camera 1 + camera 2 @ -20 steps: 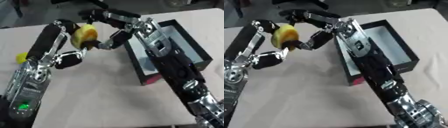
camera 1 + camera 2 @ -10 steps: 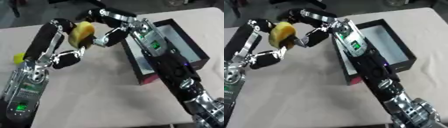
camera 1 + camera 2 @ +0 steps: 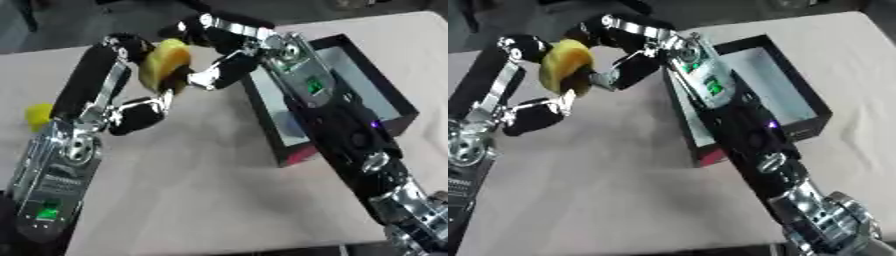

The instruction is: Pick up the objects with one hand, pass them to the other hand, and then place them into the box on the other side of the table.

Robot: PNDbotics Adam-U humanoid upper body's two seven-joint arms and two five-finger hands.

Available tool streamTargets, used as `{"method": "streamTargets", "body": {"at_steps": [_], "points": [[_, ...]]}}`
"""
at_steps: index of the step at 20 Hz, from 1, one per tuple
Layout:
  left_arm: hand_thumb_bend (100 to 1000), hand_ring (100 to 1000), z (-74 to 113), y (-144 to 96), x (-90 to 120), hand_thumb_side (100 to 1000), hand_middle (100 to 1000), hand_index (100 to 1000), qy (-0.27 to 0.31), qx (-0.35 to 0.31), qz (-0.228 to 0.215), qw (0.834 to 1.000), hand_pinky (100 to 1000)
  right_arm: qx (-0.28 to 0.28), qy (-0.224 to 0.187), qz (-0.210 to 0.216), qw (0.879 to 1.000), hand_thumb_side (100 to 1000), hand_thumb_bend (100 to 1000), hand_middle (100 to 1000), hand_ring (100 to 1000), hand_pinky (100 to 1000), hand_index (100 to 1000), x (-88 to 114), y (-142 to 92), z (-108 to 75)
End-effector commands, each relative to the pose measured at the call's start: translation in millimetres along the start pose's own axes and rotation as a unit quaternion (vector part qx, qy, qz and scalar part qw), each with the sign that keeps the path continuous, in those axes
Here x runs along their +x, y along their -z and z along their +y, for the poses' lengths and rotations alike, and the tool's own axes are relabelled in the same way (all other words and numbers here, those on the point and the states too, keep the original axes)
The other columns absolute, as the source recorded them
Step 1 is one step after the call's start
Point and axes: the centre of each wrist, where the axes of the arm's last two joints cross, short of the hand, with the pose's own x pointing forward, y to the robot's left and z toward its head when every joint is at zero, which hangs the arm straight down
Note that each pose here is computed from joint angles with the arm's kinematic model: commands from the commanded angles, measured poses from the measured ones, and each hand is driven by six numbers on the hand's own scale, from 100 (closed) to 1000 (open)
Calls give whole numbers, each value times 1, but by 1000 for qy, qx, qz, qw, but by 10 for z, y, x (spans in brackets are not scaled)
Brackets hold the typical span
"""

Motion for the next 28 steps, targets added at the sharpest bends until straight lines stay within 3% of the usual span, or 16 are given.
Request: {"method": "streamTargets", "body": {"at_steps": [1,7,11,14,15,23,28], "points": [[100,588,10,36,67,100,507,608,-4,7,-10,1000,745,8,-6,-21,1000,100,134,393,1000,950,570,146,30,-73],[108,590,-7,39,58,100,515,616,-4,11,-3,1000,744,15,17,-18,1000,126,128,349,1000,943,561,128,0,-84],[199,601,-11,35,48,100,535,640,-1,17,7,1000,747,9,19,-20,1000,129,133,314,1000,941,555,134,-12,-95],[355,633,-7,31,25,220,577,691,4,26,22,999,757,4,21,-18,1000,163,127,275,1000,939,555,129,-25,-99],[429,666,-7,29,12,298,607,731,6,29,30,999,772,2,23,-17,1000,168,125,261,1000,938,556,127,-32,-103],[585,736,-34,28,-46,507,677,801,13,35,89,995,792,-7,31,-17,999,180,150,244,995,935,551,160,-42,-119],[627,756,-42,26,-84,543,699,818,25,43,111,993,801,-10,35,-16,999,181,162,240,991,933,551,170,-52,-124]]}}
